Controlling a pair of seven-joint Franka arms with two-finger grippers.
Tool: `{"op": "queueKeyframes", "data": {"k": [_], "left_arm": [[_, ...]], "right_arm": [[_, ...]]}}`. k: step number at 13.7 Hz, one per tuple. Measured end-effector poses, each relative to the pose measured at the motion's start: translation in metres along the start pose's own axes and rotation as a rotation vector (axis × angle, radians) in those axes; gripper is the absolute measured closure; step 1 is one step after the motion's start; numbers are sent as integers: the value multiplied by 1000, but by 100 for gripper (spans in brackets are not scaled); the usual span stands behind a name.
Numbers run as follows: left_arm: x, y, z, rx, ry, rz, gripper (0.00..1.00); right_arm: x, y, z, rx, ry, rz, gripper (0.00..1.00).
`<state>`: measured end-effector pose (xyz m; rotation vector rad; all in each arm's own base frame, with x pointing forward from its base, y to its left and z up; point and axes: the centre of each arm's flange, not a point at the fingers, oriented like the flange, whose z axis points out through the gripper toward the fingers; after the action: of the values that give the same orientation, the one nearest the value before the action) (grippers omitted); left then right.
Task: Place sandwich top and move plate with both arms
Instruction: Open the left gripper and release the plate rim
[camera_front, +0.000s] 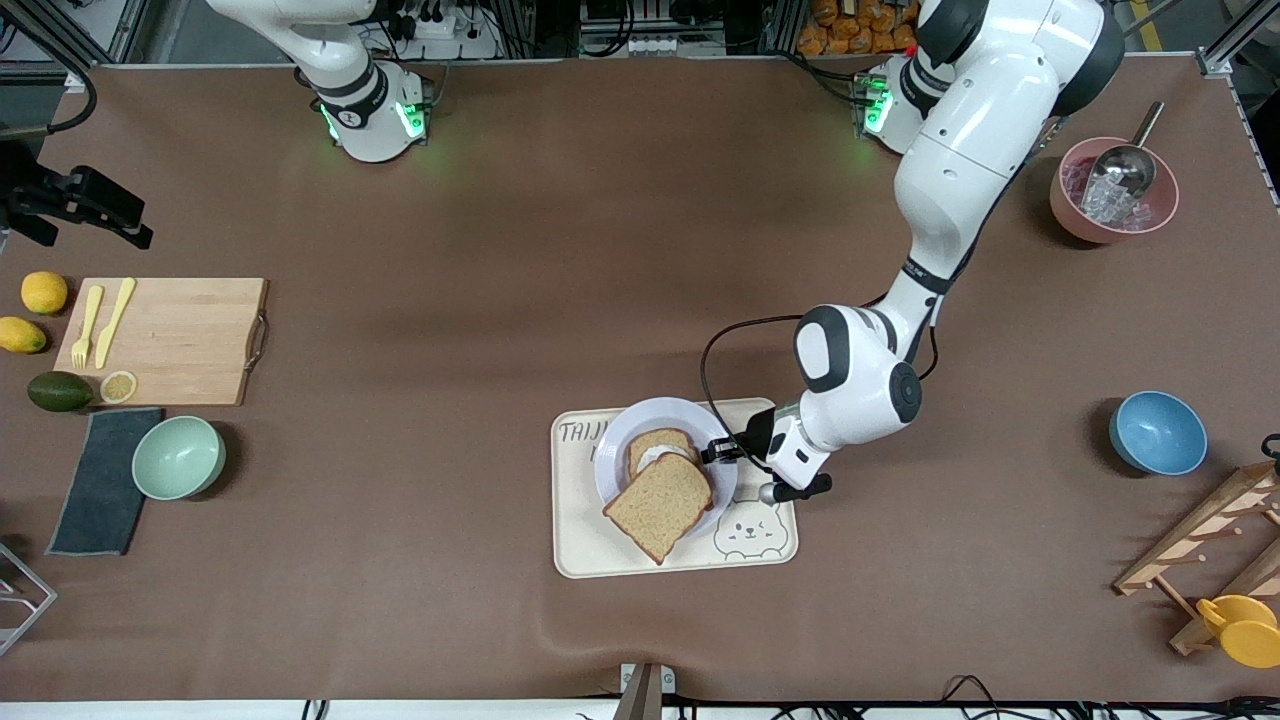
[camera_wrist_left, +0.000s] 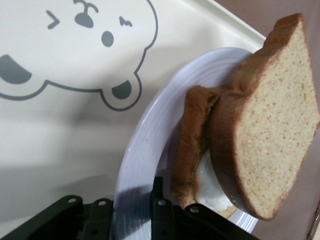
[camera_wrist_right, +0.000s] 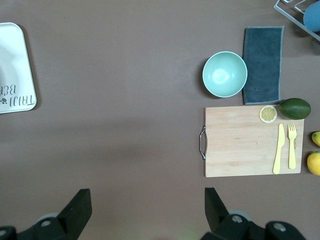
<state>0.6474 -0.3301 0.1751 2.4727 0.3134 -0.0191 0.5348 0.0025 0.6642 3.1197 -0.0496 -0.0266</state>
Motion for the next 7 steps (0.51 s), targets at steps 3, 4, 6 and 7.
{"op": "queueKeyframes", "data": {"k": [3,4,6,7], "left_arm": [[3,12,-4,-13,46,14,67],[1,15,-3,-14,53,20,56],[1,18,-3,-16,60,23,35],[2,18,-5,-17,64,24,23]], "right_arm": [[0,0,0,0,0,0,0],[0,0,0,0,0,0,0],[0,0,0,0,0,0,0],[0,0,0,0,0,0,0]]}}
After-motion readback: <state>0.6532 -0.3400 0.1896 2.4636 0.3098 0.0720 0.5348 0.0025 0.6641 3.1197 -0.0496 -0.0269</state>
